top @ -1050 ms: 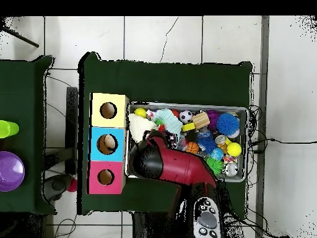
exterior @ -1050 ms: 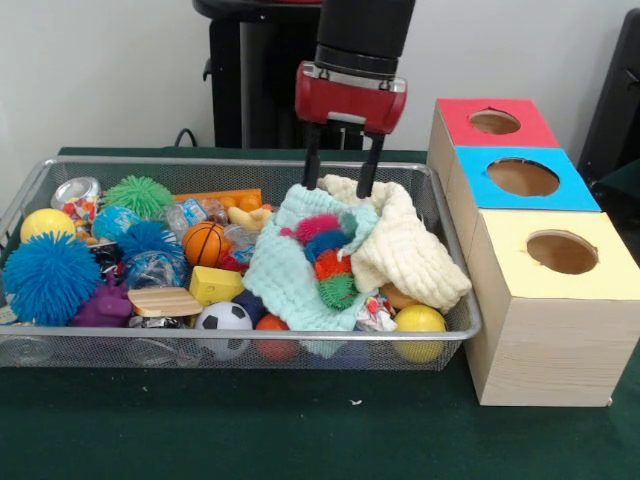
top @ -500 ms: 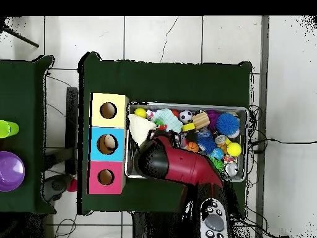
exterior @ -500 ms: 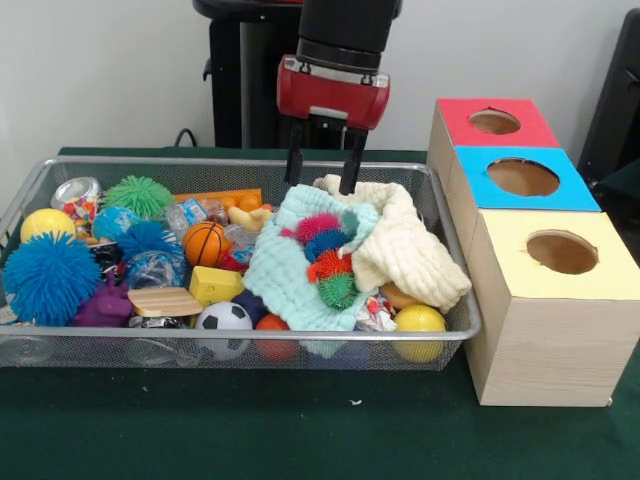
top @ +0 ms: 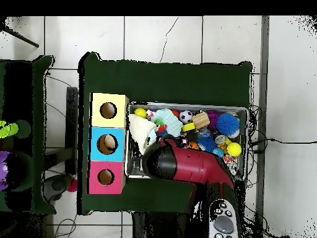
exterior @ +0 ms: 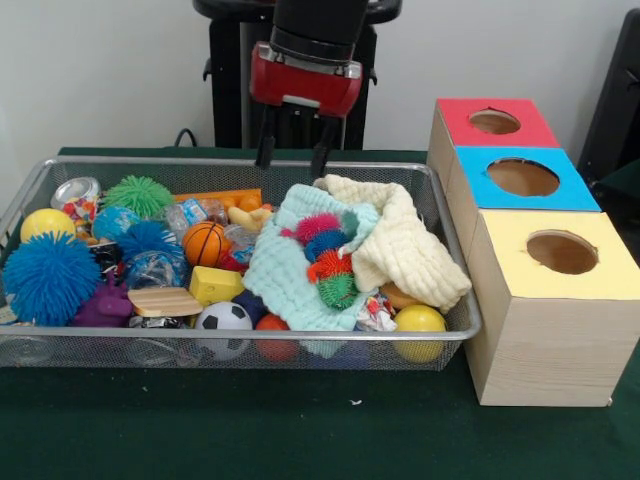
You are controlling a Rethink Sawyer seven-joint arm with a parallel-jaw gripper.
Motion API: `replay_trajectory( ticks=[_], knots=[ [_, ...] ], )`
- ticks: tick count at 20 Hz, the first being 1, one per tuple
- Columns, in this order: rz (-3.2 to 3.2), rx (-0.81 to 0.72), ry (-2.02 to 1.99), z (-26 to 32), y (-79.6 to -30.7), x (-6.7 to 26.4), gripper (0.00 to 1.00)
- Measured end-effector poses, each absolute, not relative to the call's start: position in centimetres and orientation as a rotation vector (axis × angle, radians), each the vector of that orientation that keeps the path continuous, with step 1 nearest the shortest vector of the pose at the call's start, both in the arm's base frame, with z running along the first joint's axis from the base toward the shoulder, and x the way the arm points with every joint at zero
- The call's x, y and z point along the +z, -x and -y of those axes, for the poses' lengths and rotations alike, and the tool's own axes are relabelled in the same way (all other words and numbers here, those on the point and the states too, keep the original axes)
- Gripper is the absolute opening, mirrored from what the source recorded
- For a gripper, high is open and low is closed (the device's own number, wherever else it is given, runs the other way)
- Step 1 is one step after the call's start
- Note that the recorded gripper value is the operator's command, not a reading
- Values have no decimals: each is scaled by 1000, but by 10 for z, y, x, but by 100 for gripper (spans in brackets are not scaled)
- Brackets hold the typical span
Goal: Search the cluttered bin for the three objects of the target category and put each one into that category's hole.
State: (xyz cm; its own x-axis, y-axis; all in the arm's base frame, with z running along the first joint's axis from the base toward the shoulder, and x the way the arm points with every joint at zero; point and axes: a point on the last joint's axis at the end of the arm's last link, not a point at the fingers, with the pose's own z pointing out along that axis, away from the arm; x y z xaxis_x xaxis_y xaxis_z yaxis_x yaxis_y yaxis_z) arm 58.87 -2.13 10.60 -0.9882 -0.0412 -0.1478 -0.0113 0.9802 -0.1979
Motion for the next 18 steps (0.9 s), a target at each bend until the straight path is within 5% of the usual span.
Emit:
replay_trajectory(
  ticks=[18],
  knots=[
    [-3088,-363,146,69,-544,53,100]
  ],
)
